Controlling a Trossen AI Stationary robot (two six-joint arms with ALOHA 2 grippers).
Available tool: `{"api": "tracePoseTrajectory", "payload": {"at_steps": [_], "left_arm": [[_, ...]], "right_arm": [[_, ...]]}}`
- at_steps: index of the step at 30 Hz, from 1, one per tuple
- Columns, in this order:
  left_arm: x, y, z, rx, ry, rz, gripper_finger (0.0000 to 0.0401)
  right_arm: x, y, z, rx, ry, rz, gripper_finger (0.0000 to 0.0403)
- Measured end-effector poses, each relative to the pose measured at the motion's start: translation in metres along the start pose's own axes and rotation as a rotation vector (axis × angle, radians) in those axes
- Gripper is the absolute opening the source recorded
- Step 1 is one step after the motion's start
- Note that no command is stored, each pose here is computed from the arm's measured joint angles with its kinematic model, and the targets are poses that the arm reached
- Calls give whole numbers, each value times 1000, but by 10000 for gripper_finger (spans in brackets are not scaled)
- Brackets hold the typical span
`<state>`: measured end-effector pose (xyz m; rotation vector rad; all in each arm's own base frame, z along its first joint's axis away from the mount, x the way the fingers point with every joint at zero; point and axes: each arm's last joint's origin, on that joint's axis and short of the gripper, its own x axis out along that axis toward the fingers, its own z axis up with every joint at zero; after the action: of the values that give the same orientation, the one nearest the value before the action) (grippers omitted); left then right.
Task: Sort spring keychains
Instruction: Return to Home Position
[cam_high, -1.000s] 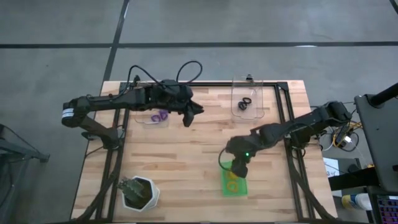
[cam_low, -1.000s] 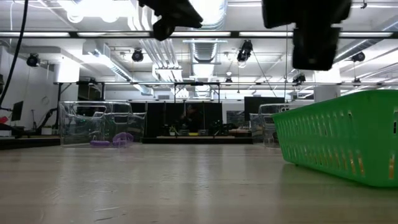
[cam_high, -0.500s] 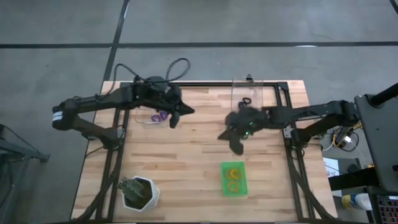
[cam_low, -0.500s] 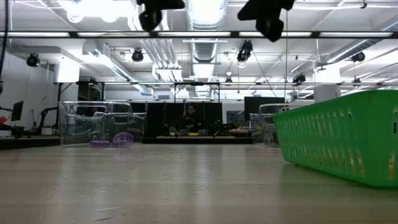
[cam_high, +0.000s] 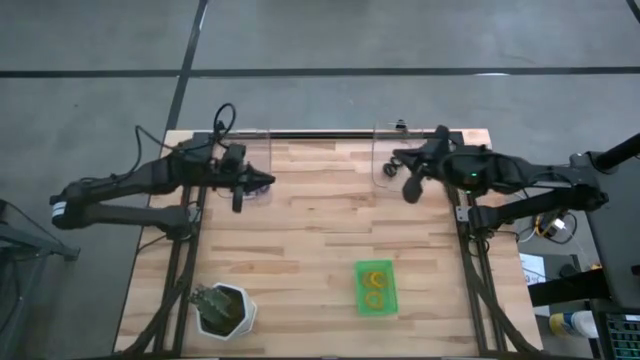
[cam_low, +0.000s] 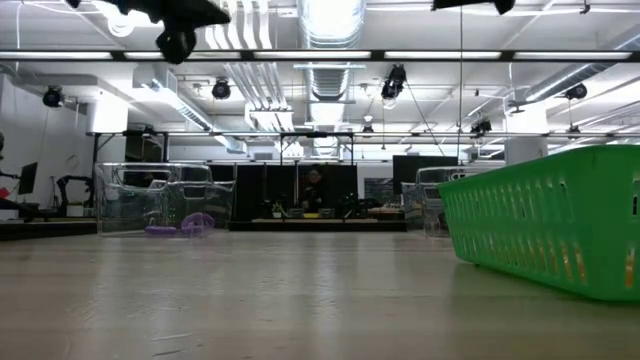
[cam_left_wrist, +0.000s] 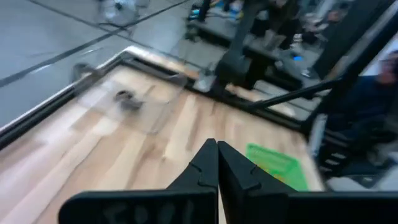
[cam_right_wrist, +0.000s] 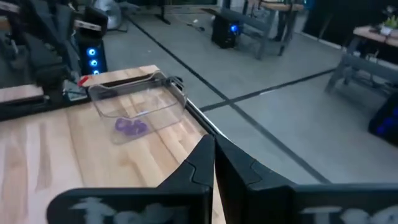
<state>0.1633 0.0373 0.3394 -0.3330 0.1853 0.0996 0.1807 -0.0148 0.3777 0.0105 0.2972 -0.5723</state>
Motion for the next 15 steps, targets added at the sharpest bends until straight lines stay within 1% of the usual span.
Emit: {"api": "tracePoseTrajectory", "payload": {"at_steps": [1,3,5,10,13,15], "left_arm": [[-2,2,-6,0,6,23,0],[-6,5,-19,-19,41,34,0],[-11,6,-29,-21,49,24,0],[-25,7,-42,50,-93,-24,0],[-32,8,-51,67,-177,-48,0],[-36,9,-58,67,-199,-55,0]], "right_arm": [[-4,-3,0,-4,-2,7,8],[-12,-7,-2,-5,2,37,8],[-19,-11,-6,-16,-7,69,8],[-34,-18,-25,-17,-20,227,8],[-41,-21,-40,-19,-27,305,8],[-43,-22,-47,-2,-47,344,8]]}}
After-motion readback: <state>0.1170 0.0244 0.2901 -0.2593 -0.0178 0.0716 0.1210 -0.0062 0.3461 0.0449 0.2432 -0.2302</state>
